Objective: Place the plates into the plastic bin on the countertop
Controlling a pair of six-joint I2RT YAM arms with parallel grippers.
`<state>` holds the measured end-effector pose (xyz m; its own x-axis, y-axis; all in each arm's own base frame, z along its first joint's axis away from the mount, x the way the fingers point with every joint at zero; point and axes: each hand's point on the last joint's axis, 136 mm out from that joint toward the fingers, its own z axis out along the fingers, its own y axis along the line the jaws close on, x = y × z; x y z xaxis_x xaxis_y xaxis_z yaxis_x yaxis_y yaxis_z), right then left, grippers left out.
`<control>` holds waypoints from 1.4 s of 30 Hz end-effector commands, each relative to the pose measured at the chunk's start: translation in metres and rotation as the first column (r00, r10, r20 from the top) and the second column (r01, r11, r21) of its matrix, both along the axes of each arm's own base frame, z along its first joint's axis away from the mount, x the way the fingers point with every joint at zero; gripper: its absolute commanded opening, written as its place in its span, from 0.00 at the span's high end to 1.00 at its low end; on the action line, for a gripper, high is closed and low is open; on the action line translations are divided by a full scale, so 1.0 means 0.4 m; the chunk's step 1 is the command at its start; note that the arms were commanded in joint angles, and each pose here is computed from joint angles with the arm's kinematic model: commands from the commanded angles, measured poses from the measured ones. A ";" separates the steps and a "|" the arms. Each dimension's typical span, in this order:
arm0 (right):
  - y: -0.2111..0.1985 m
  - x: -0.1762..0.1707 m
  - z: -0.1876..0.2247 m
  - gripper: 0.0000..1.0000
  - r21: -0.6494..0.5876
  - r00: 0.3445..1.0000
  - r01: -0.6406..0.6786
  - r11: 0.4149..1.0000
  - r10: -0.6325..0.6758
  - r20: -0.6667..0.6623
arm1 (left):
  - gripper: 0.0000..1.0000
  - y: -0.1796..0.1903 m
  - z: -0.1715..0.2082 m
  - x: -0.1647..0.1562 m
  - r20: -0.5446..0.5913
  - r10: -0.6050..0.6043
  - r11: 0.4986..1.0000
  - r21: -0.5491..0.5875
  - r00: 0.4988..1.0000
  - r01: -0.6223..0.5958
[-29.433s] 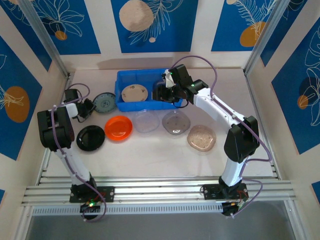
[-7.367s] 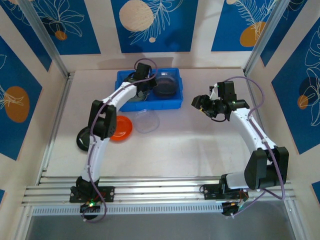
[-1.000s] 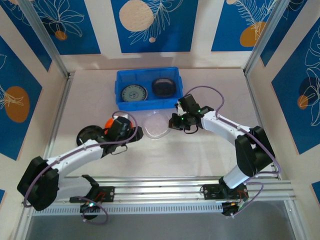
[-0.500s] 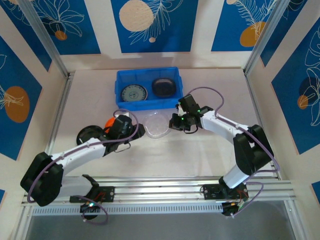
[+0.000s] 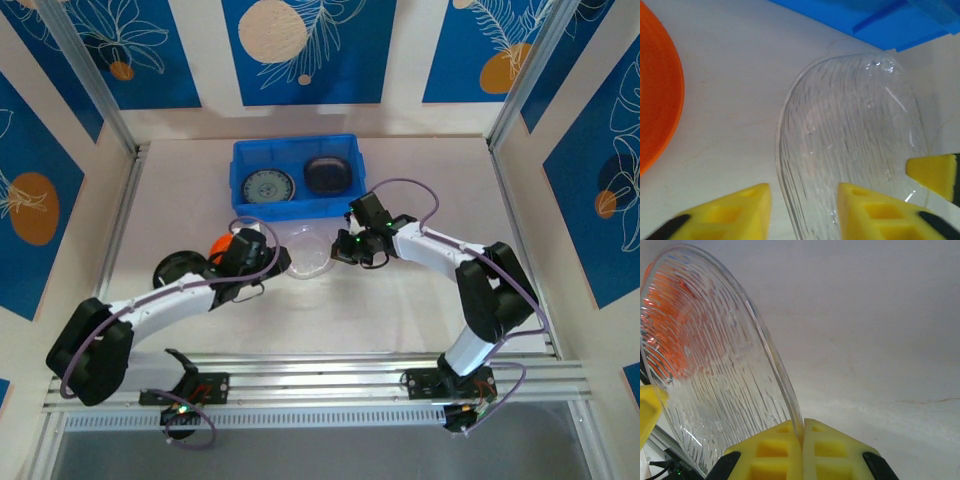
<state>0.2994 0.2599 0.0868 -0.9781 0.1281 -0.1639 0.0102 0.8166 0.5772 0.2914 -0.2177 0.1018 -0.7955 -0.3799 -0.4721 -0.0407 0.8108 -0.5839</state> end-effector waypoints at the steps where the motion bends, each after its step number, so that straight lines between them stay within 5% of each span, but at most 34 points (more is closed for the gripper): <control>1: 0.024 -0.007 0.062 1.00 0.080 1.000 -0.009 0.997 0.007 0.026 | 0.70 -0.015 0.033 0.026 0.030 0.005 0.999 -0.035 1.000 -0.004; 7: 0.031 -0.010 0.080 1.00 0.090 0.999 -0.014 0.996 0.010 0.040 | 0.98 -0.002 0.030 0.031 0.027 0.024 0.999 -0.026 0.999 -0.023; 11: 0.028 -0.009 0.075 1.00 0.080 0.999 -0.011 0.997 0.008 0.034 | 1.00 0.013 0.043 0.038 0.037 0.040 0.999 -0.021 0.999 -0.039; 16: -0.019 0.006 0.078 0.62 0.000 0.998 0.019 1.000 -0.019 0.055 | 1.00 0.031 0.101 0.066 0.076 0.035 0.999 0.016 0.997 -0.036; 22: -0.100 0.011 0.112 0.38 -0.070 0.989 0.070 0.995 -0.061 0.132 | 1.00 0.045 0.201 0.130 0.147 0.008 0.994 0.106 0.989 -0.023; 31: -0.152 -0.009 0.125 0.38 -0.095 0.988 0.101 0.990 -0.089 0.125 | 1.00 -0.012 0.339 0.288 0.242 -0.065 0.988 0.153 0.968 0.029; 42: -0.167 0.021 0.168 0.39 -0.061 0.982 0.137 0.989 -0.128 0.137 | 1.00 -0.117 0.443 0.506 0.313 -0.095 0.995 0.068 0.945 0.078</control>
